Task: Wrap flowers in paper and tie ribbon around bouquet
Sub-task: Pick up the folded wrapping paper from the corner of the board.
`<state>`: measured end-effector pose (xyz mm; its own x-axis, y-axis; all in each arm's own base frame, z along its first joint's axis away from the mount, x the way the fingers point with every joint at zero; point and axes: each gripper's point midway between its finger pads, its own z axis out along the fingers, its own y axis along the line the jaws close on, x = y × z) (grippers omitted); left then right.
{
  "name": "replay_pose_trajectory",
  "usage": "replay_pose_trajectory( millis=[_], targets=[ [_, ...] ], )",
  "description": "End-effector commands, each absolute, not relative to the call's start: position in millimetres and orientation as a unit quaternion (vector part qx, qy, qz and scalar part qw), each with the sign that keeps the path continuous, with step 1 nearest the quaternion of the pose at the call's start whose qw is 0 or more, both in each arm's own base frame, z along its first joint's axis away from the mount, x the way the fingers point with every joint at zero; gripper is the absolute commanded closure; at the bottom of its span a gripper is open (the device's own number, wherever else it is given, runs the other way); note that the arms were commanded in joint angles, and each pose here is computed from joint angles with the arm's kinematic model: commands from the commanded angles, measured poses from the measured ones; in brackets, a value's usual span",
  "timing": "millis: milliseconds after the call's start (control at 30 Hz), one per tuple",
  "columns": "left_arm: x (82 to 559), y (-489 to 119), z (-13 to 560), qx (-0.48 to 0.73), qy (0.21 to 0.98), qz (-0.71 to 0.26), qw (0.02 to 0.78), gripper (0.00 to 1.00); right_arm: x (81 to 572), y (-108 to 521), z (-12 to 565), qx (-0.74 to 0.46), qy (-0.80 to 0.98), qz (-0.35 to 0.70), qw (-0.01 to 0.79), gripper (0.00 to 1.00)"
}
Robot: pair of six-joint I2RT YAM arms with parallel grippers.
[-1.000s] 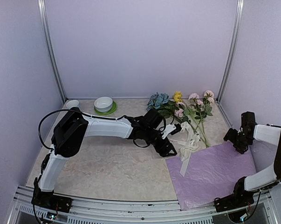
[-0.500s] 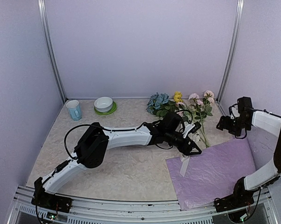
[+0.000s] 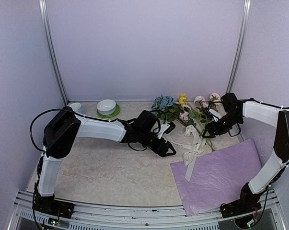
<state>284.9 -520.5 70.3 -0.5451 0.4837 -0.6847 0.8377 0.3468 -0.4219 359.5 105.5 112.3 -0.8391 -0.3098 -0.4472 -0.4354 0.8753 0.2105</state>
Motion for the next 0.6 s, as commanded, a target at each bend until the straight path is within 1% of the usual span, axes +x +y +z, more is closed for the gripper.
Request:
replay_pose_trajectory(
  millis=[0,67,133,233,300,433,500,567],
  targets=[
    [308.8,-481.7,98.6,0.408,0.787,-0.358,0.294,0.26,316.2,126.8,104.7,-0.380,0.881,0.186,0.213,0.28],
    [310.6,-470.9,103.5,0.408,0.787,-0.349,0.302,0.26,310.5,127.4,98.1,-0.445,0.853,0.176,0.210,0.27],
    [310.1,-463.1,105.1,0.414,0.788,-0.338,0.306,0.25,308.9,132.9,94.4,-0.484,0.831,0.193,0.194,0.27],
    [308.7,-454.7,102.1,0.424,0.791,-0.316,0.308,0.25,304.8,133.4,87.1,-0.520,0.815,0.208,0.147,0.27],
    [309.5,-448.9,100.7,0.427,0.794,-0.301,0.312,0.25,303.9,128.7,73.6,-0.527,0.817,0.205,0.116,0.27],
    [307.4,-440.4,101.7,0.432,0.792,-0.289,0.319,0.24,285.6,111.5,44.2,-0.515,0.836,0.190,0.019,0.29],
    [306.3,-438.0,101.9,0.434,0.791,-0.289,0.321,0.24,274.4,108.0,39.6,-0.513,0.838,0.187,-0.005,0.30],
    [306.7,-437.6,100.9,0.436,0.791,-0.287,0.320,0.24,264.7,107.9,41.4,-0.515,0.836,0.188,-0.011,0.30]
  ],
)
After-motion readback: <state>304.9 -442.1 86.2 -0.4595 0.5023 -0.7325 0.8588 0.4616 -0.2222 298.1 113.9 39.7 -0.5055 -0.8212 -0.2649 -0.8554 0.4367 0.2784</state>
